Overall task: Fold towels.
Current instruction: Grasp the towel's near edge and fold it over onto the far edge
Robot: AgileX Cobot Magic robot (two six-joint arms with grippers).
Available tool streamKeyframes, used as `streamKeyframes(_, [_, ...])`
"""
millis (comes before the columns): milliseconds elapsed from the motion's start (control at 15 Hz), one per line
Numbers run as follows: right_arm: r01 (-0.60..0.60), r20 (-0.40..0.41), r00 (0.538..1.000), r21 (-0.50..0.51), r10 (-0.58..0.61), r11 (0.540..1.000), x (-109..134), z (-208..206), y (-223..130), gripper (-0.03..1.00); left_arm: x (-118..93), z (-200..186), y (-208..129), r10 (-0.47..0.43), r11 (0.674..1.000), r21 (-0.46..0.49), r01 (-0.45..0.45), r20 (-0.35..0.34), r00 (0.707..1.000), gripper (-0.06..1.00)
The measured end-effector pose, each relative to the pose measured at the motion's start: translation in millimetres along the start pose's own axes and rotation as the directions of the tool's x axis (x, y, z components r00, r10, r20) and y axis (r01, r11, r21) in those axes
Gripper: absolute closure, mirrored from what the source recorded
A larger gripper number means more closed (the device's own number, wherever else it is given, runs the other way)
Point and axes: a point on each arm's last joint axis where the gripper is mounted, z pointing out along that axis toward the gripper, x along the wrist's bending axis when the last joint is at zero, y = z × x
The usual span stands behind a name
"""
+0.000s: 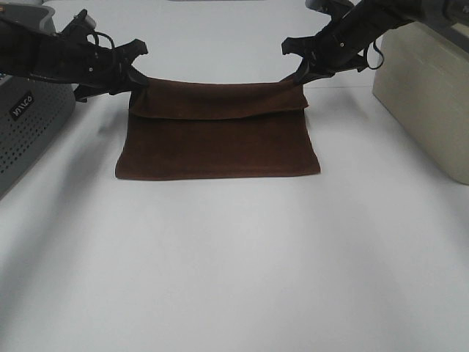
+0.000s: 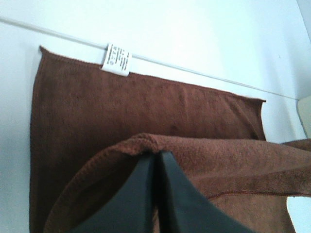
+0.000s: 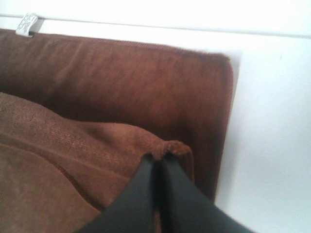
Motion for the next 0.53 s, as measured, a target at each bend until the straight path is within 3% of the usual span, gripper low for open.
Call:
streamKeyframes(200, [0.010,0.036,0.999,-0.068,-0.008,0.998,-15,26,4,0.97,15,32,5,0.015,0.999,-0.030,-0.014,0.013,1.000,0.94])
streamKeyframes(333, [0.004,0.043,0.999,-0.066,-0.001,0.998,-21,38,-1,0.96,21,42,4,0.016,0.999,-0.035,-0.015,0.014,1.000,0.84])
streamKeyframes(400, [0.002,0.046,0.999,-0.069,0.001,0.998,-22,41,-2,0.90,22,43,4,0.022,0.999,-0.040,-0.022,0.011,1.000,0.70])
streamKeyframes(467, [-0.003,0.045,0.999,-0.074,0.006,0.997,-23,43,-2,0.76,21,43,6,0.033,0.998,-0.046,-0.032,0.010,0.999,0.50])
streamKeyframes(533, [-0.004,0.044,0.999,-0.076,0.007,0.997,-23,43,-2,0.57,21,43,6,0.041,0.998,-0.050,-0.040,0.010,0.999,0.30])
